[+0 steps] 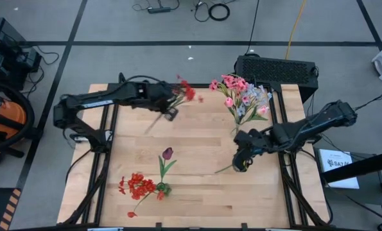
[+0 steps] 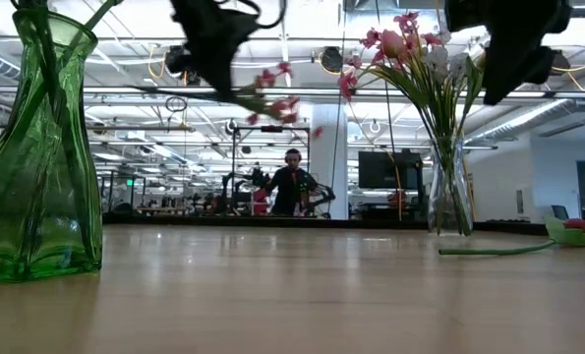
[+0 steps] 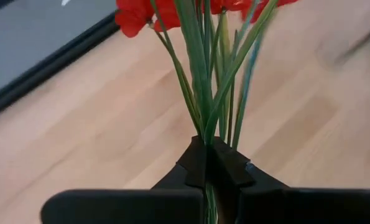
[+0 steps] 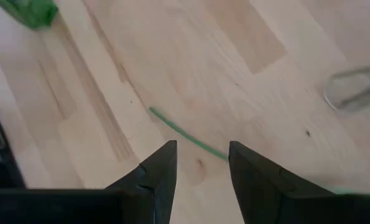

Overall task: Sort flowers into vase by color
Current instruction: Put the red flowers into the green vase

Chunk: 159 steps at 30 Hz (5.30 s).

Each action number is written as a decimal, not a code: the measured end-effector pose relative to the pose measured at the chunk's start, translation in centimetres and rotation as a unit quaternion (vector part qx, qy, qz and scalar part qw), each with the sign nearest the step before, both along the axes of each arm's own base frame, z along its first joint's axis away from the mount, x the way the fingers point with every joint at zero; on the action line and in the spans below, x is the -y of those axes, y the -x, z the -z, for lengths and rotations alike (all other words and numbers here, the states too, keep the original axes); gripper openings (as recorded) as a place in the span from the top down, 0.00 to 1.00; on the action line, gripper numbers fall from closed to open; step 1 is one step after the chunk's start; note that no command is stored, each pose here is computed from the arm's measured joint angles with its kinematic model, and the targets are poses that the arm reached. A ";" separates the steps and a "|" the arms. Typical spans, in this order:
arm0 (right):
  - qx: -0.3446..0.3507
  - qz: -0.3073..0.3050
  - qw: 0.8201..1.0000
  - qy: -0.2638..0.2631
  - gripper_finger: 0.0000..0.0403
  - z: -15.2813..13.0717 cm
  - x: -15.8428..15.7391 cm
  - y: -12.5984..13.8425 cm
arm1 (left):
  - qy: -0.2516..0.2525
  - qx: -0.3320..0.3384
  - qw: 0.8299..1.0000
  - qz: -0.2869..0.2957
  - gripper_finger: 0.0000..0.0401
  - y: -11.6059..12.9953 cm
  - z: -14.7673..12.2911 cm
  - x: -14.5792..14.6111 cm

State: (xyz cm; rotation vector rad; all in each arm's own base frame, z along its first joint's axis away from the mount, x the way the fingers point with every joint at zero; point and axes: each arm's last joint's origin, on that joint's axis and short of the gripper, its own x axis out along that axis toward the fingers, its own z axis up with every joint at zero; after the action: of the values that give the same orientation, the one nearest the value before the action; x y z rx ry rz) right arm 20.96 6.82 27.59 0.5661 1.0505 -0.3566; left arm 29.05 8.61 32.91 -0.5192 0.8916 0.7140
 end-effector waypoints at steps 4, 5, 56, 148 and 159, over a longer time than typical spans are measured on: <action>-0.013 -0.043 0.999 0.025 0.66 1.5 -0.6 -1.8 | 0.014 -0.074 0.997 0.015 0.97 2.9 -0.7 1.2; -0.018 -0.048 0.998 0.030 0.66 1.9 -0.8 -2.2 | 0.014 -0.093 0.995 0.014 0.97 3.4 -0.7 1.5; 0.508 0.063 0.842 0.171 0.66 -4.4 2.0 -13.7 | -0.085 0.442 0.862 0.234 0.97 5.7 0.4 8.7; 0.569 0.009 0.792 0.224 1.00 -3.2 -12.1 -12.0 | -0.095 0.456 0.858 0.219 0.74 12.7 -2.3 7.1; 0.516 -0.036 0.821 0.243 1.00 -4.3 -14.0 -17.5 | -0.052 0.426 0.875 0.225 0.74 12.8 -1.4 7.2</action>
State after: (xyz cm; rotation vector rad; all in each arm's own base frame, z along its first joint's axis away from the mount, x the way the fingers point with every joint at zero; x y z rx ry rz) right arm 38.47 20.80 31.92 0.1767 -0.0928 -0.1815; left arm 16.25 1.38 34.36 -0.4415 0.1164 0.0575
